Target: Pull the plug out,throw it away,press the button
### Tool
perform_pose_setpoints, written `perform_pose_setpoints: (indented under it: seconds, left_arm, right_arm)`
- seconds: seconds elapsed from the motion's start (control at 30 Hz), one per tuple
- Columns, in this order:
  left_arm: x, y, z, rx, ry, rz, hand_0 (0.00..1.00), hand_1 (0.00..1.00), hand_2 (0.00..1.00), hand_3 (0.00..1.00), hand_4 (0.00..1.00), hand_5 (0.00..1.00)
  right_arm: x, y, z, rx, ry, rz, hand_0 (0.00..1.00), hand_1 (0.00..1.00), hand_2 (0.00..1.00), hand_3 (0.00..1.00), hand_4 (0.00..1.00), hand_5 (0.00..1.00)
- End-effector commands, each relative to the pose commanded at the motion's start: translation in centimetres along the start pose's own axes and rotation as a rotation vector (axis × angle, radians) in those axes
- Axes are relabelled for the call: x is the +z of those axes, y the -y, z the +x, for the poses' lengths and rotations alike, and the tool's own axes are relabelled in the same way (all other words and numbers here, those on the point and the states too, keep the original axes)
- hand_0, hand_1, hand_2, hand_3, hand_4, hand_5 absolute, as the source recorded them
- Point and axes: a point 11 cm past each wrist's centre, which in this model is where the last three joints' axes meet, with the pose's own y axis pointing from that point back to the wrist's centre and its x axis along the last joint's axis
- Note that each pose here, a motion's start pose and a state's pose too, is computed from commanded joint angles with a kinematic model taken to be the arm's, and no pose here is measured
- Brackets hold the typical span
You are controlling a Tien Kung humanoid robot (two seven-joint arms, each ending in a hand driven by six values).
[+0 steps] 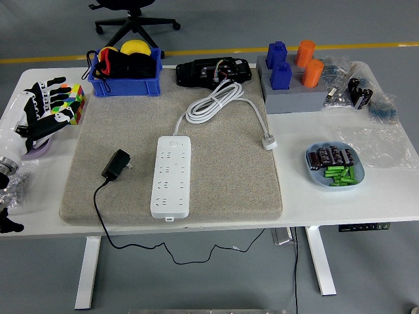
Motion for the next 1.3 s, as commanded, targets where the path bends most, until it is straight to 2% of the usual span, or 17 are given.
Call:
perform_pose_setpoints:
  seconds: [0.23,0.47,0.77,0.8,0.97,1.0,1.2,1.23,1.3]
  left_arm:
    - [0.4,0.2,0.7,0.020,0.006,-0.009,0.763,0.773,0.750,0.826,0.729,0.170]
    - [-0.4,0.0,0.1,0.006,-0.009,0.013,0.763,0.773,0.750,0.828,0.729,0.168]
    - [0.2,0.0,0.2,-0.001,0.007,-0.001,0.762,0.772,0.748,0.828,0.730,0.168]
    - [0.3,0.0,0.3,0.001,0.007,-0.005,0.740,0.689,0.661,0.830,0.729,0.167]
    - [0.5,0.1,0.5,0.004,0.013,-0.008,0.740,0.689,0.661,0.830,0.729,0.167]
    - [0.5,0.1,0.4,0.003,0.012,-0.009,0.504,0.600,0.601,0.830,0.728,0.165]
    - [0.7,0.1,0.4,0.006,0.013,-0.016,0.504,0.600,0.601,0.830,0.728,0.165]
    - [0.7,0.1,0.5,0.007,0.014,-0.018,0.472,0.568,0.579,0.830,0.727,0.167]
    - [0.9,0.1,0.5,0.008,0.015,-0.020,0.472,0.568,0.579,0.830,0.727,0.167]
  right_arm:
    - [-0.5,0.0,-0.3,-0.006,-0.021,0.005,0.748,0.684,0.666,0.675,0.760,0.663]
    - [0.1,0.0,0.1,0.003,-0.003,-0.002,0.748,0.684,0.666,0.675,0.760,0.664]
    - [0.0,0.0,-0.3,-0.007,-0.009,-0.002,0.749,0.683,0.666,0.675,0.760,0.663]
    - [-0.1,0.0,-0.3,-0.006,-0.010,-0.001,0.749,0.683,0.666,0.675,0.760,0.663]
    - [-0.5,0.0,-0.1,-0.002,-0.013,0.007,0.749,0.683,0.666,0.675,0.760,0.663]
    - [-0.5,0.0,-0.1,-0.002,-0.013,0.007,0.749,0.683,0.666,0.675,0.760,0.663]
    - [-0.5,0.0,-0.2,-0.004,-0.011,0.006,0.749,0.683,0.666,0.675,0.760,0.663]
    - [-0.6,0.0,-0.2,-0.005,-0.011,0.007,0.749,0.683,0.666,0.675,0.760,0.664]
    - [-0.7,0.0,-0.2,-0.004,-0.012,0.009,0.749,0.683,0.666,0.675,0.760,0.664]
